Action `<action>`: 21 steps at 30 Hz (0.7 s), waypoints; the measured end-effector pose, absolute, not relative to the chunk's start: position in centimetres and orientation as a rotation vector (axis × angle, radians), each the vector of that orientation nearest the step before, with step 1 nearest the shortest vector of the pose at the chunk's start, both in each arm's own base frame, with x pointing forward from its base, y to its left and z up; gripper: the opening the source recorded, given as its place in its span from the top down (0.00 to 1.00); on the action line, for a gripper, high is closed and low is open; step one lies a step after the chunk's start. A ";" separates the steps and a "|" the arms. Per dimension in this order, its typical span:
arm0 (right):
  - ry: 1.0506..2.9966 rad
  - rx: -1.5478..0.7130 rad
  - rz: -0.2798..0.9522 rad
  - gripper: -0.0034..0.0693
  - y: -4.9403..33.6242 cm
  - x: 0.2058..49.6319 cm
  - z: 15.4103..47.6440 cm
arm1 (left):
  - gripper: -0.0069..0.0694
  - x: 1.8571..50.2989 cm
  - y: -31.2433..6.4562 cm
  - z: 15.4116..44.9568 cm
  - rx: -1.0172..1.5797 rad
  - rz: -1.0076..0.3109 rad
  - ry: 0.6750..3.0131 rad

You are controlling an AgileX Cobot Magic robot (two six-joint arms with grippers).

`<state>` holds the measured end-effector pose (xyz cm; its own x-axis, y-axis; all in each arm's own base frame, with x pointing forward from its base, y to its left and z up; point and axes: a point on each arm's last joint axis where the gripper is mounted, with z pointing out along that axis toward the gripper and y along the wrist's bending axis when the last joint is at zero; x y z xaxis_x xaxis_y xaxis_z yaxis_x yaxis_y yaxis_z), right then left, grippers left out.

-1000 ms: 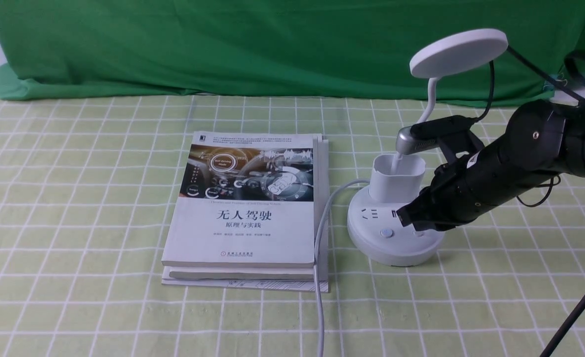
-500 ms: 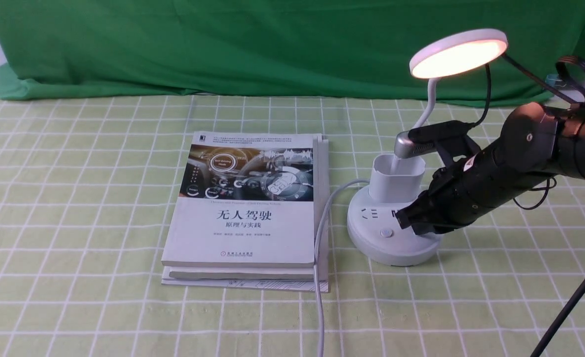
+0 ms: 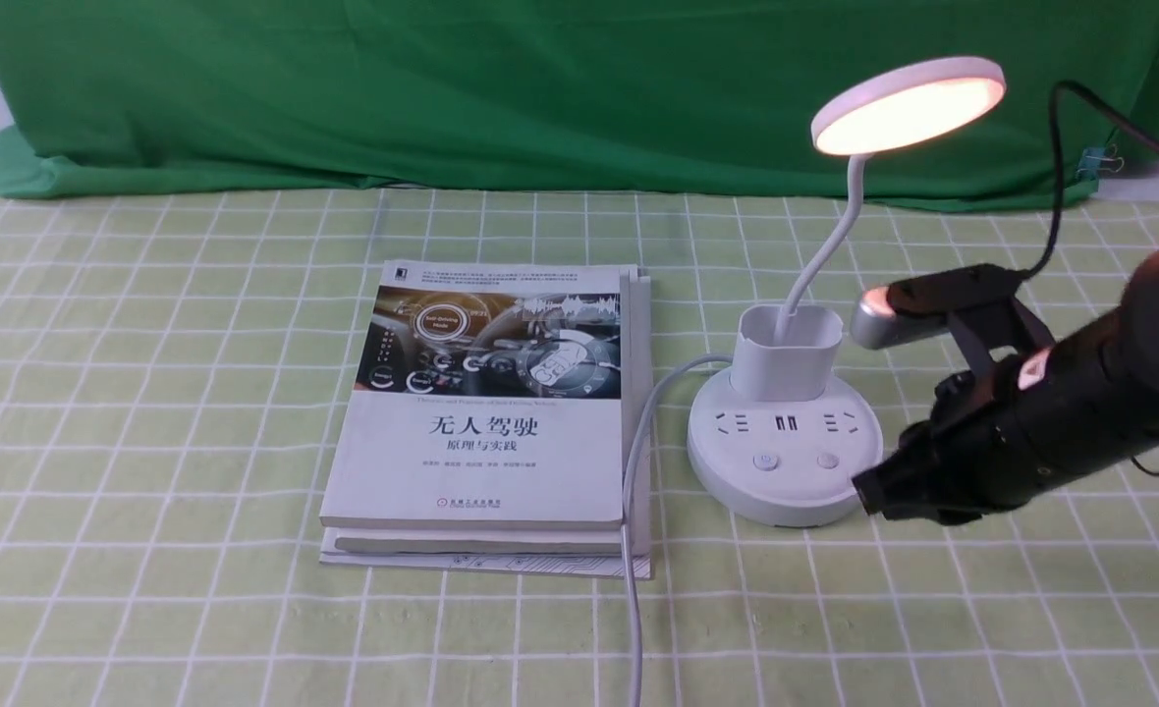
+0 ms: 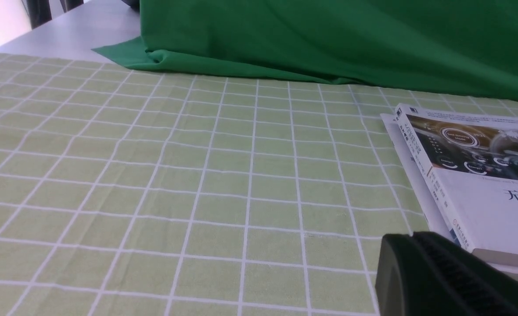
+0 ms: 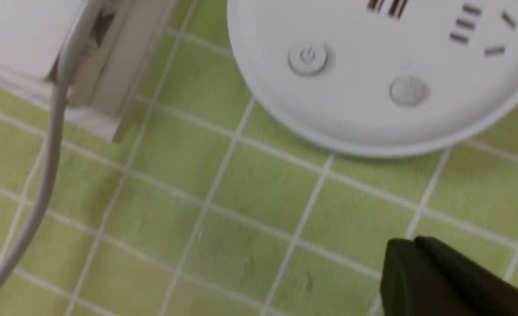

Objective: Turn on the table lamp on the green coffee tablecloth with your hand.

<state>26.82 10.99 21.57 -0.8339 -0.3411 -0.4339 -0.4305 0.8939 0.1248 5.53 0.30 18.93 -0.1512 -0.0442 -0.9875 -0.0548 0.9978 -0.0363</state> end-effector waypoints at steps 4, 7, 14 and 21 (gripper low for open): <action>2.629 -0.527 0.316 0.91 9.8 23.5 22.5 | 0.91 5.5 0.3 18.9 -0.074 0.009 1.723; 2.600 -0.493 0.332 0.91 8.7 20.4 23.3 | 0.91 5.5 0.3 18.9 -0.074 0.009 1.723; 2.445 -0.473 0.351 0.89 7.8 17.6 26.1 | 0.91 5.5 0.3 18.9 -0.074 0.009 1.723; 2.272 -0.423 0.344 0.88 7.4 17.5 28.0 | 0.91 5.5 0.3 18.9 -0.074 0.009 1.723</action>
<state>17.47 7.44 27.97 -0.6372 -0.1918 -0.7464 -0.4041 0.9079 0.1117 5.53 0.30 18.93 -0.1512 -0.0442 -0.9875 -0.0548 0.9978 -0.0363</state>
